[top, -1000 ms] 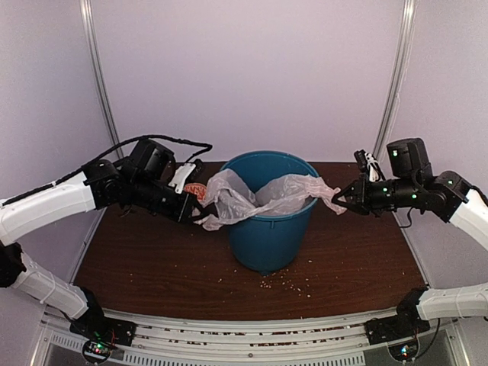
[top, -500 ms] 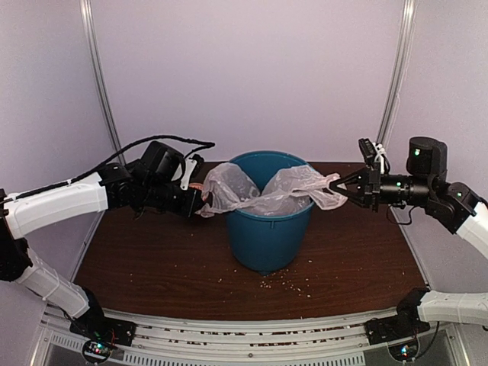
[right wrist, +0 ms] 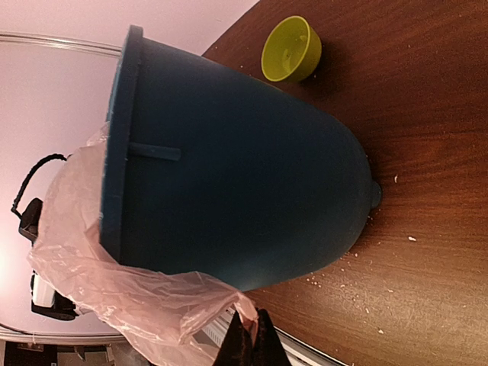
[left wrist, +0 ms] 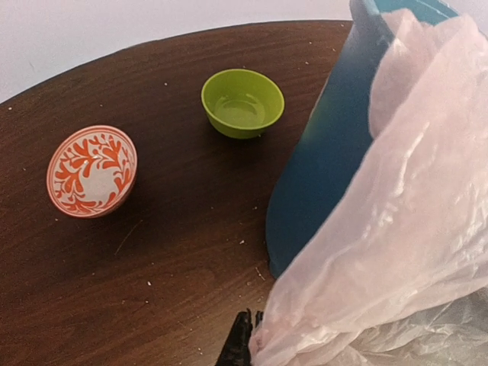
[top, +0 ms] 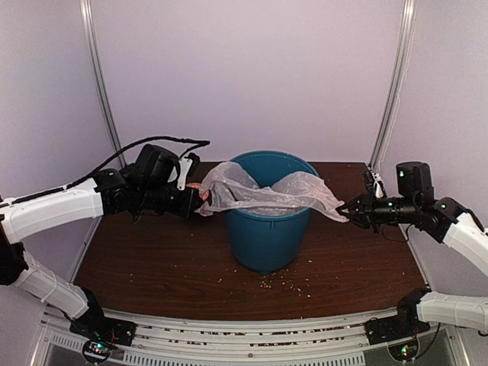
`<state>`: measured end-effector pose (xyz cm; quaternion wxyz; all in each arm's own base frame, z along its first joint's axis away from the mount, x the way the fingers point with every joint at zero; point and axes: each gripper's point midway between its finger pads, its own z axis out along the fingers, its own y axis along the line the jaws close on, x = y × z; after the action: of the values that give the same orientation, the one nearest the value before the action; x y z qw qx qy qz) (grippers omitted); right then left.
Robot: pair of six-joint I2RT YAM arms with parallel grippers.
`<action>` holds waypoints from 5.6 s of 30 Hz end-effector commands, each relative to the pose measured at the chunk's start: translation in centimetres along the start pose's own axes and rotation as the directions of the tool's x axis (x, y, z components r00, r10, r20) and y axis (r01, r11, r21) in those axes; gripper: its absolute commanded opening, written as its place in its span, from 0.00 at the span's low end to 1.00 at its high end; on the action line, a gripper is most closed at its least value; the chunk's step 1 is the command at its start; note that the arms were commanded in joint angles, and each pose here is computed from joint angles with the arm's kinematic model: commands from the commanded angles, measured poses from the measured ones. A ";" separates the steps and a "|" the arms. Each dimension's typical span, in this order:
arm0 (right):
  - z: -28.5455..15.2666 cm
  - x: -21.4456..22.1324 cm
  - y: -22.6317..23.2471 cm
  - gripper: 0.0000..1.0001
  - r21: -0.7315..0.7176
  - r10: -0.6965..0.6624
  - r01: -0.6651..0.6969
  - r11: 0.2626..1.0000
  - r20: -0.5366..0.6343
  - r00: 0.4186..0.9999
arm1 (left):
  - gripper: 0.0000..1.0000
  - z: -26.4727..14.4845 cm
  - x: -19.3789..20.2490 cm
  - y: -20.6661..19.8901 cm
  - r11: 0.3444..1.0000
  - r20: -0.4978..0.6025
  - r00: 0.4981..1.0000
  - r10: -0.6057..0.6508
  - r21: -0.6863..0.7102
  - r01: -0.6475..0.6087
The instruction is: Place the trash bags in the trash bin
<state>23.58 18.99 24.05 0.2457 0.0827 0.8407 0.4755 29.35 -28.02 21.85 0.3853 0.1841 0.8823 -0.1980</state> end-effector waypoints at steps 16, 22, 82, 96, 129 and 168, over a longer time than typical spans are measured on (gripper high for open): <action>0.3 4.6 -6.4 0.00 0.164 0.000 0.024 0.986 -0.145 0.989 | 0.00 1.9 7.4 -3.5 0.996 -0.090 0.996 -0.013 0.088 0.020; -1.1 4.2 -6.9 0.00 0.269 -0.054 0.098 0.958 -0.165 0.985 | 0.00 2.0 6.5 -2.2 1.000 -0.067 0.998 0.012 0.002 -0.012; -0.2 4.1 1.8 0.70 0.116 -0.561 0.603 0.790 -0.262 0.785 | 0.71 -10.7 -1.6 -4.5 0.855 0.166 0.843 0.512 -0.002 -0.519; -1.0 1.7 1.3 0.66 0.260 -0.608 0.639 0.724 -0.200 0.769 | 0.79 -9.4 -3.4 -7.8 0.838 0.248 0.824 0.510 0.075 -0.541; 0.7 -9.0 9.3 0.00 0.314 -0.592 0.549 0.774 0.051 0.804 | 0.00 -1.8 -12.5 -2.4 0.917 0.241 0.893 0.380 -0.222 -0.331; 11.8 -7.0 -2.3 0.00 0.137 -0.215 0.244 0.960 -0.196 0.957 | 0.00 10.6 -6.7 -1.7 0.973 0.021 1.000 0.008 0.230 -0.012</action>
<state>36.67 23.34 21.07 0.2601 -0.0422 0.8957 0.3583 39.31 -34.88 20.30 0.3784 0.2372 0.8561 -0.2601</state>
